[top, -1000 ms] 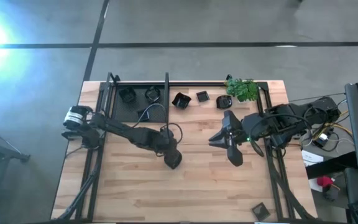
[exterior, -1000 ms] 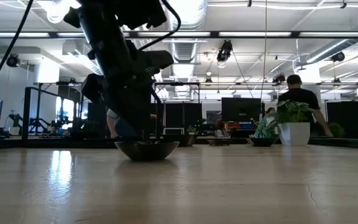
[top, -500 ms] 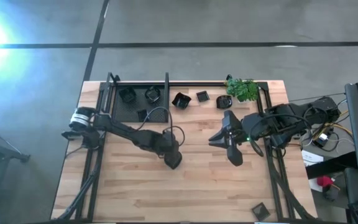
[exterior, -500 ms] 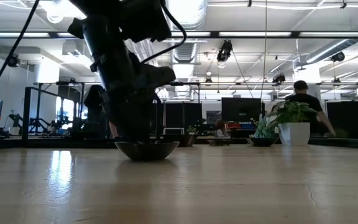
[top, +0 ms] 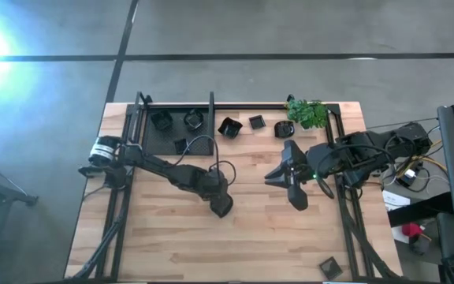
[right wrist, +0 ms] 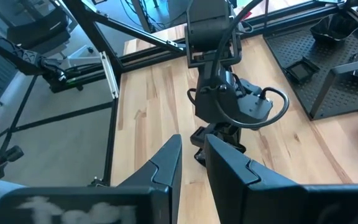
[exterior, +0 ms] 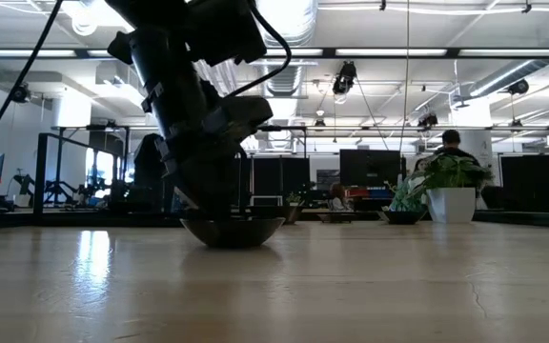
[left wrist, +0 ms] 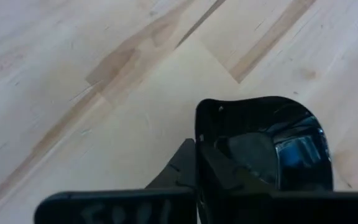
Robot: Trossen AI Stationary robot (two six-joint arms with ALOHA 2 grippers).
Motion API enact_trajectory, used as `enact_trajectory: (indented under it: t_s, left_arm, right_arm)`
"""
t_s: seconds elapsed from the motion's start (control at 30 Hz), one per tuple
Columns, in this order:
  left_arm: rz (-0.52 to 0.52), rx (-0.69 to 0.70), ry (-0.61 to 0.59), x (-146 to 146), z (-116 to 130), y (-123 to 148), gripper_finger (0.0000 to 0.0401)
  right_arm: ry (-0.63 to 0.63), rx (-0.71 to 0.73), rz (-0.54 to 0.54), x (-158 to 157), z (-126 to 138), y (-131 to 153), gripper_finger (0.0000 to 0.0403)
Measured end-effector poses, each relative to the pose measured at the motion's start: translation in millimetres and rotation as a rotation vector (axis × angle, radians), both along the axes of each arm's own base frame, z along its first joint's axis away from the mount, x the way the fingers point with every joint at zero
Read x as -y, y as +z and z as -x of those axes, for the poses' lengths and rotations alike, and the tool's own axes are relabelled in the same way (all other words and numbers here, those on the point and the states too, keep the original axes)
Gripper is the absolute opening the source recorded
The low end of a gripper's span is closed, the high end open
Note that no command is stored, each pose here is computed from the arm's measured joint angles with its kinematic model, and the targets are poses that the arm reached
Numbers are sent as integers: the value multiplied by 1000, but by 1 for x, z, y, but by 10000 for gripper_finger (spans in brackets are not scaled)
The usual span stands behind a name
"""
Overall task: Pick & Place Mini shaped plates
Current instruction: Stack the black leaf shaped plate on top of the black leaf shaped plates on the shelf
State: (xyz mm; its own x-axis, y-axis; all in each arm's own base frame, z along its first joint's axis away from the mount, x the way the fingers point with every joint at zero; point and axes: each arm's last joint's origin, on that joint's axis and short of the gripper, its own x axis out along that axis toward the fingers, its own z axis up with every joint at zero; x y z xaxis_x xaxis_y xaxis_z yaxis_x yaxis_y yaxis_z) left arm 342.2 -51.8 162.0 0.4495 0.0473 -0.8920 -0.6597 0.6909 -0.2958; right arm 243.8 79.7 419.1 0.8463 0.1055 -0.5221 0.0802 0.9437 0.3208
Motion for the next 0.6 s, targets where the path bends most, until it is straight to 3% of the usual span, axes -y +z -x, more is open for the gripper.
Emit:
enact_trajectory:
  t_s: [0.3, 0.6]
  left_arm:
    - [15, 59, -8, -2, 7, 25, 0]
    - [27, 152, -2, -9, 36, 79, 0]
  right_arm:
    - [0, -1, 0, 0, 0, 0, 68]
    - [0, -1, 0, 0, 0, 0, 68]
